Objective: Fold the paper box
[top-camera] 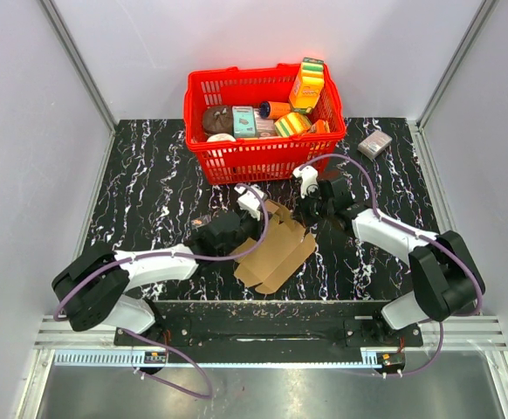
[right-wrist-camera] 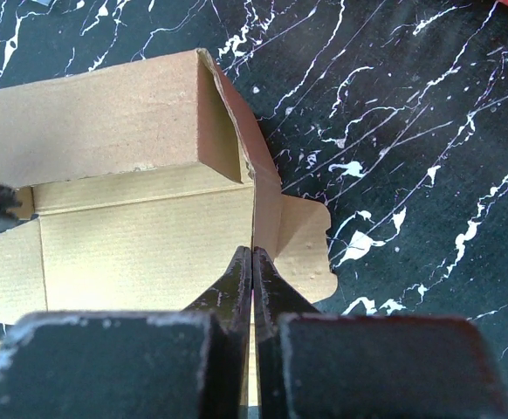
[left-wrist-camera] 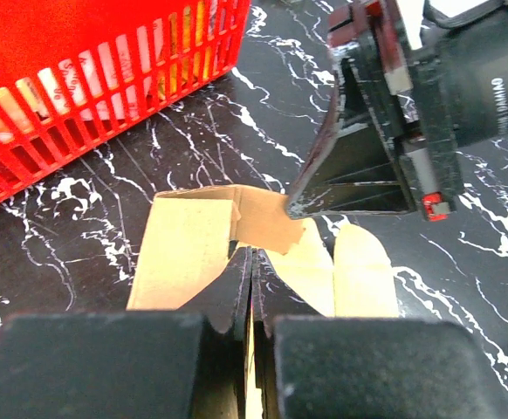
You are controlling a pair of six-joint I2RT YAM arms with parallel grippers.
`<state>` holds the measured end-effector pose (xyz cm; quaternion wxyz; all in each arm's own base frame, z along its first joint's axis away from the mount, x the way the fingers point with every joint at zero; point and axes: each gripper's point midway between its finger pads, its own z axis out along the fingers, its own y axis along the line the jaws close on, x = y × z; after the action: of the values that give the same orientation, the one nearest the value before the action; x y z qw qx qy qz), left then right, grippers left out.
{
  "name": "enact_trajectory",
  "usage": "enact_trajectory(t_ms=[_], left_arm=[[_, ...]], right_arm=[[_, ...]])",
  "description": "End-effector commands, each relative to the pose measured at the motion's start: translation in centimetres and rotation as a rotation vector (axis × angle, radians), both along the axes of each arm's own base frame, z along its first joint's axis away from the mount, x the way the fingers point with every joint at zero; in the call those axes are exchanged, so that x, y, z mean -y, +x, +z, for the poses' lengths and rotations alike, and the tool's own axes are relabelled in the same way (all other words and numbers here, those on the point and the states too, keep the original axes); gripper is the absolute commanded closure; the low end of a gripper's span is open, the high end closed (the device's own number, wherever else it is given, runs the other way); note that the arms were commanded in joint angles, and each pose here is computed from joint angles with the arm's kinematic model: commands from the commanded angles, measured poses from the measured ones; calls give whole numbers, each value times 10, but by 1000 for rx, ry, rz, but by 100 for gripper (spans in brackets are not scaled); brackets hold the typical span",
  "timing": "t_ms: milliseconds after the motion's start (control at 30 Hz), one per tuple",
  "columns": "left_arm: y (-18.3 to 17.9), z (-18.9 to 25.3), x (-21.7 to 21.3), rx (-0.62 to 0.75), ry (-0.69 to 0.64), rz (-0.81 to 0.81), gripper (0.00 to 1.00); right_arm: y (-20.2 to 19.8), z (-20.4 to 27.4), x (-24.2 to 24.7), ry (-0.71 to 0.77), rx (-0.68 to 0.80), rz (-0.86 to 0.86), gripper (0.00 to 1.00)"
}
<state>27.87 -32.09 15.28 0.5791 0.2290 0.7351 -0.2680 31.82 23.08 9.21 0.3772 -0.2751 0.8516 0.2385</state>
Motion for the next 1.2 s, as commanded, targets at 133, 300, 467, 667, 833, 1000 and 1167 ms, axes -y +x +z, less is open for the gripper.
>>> enact_trajectory(t_ms=[133,300,467,667,833,1000,1167], left_arm=[[24,5,-21,36,7,97,100],[33,-12,-29,-1,32,118,100],[29,-19,-29,-28,-5,91,100],[25,-22,-27,-36,-6,67,100],[25,-28,-24,-50,2,59,100],[25,-28,-23,-52,2,53,100],[23,-31,-22,-58,3,43,100]], right_arm=[[-10,6,-2,4,2,21,100],[-13,7,-3,10,1,21,100],[-17,7,-3,16,-3,21,100],[-19,7,-4,19,-10,25,100],[-21,9,-5,26,-12,30,100],[-24,12,-9,41,-18,42,99],[-27,12,-15,61,-36,64,99]])
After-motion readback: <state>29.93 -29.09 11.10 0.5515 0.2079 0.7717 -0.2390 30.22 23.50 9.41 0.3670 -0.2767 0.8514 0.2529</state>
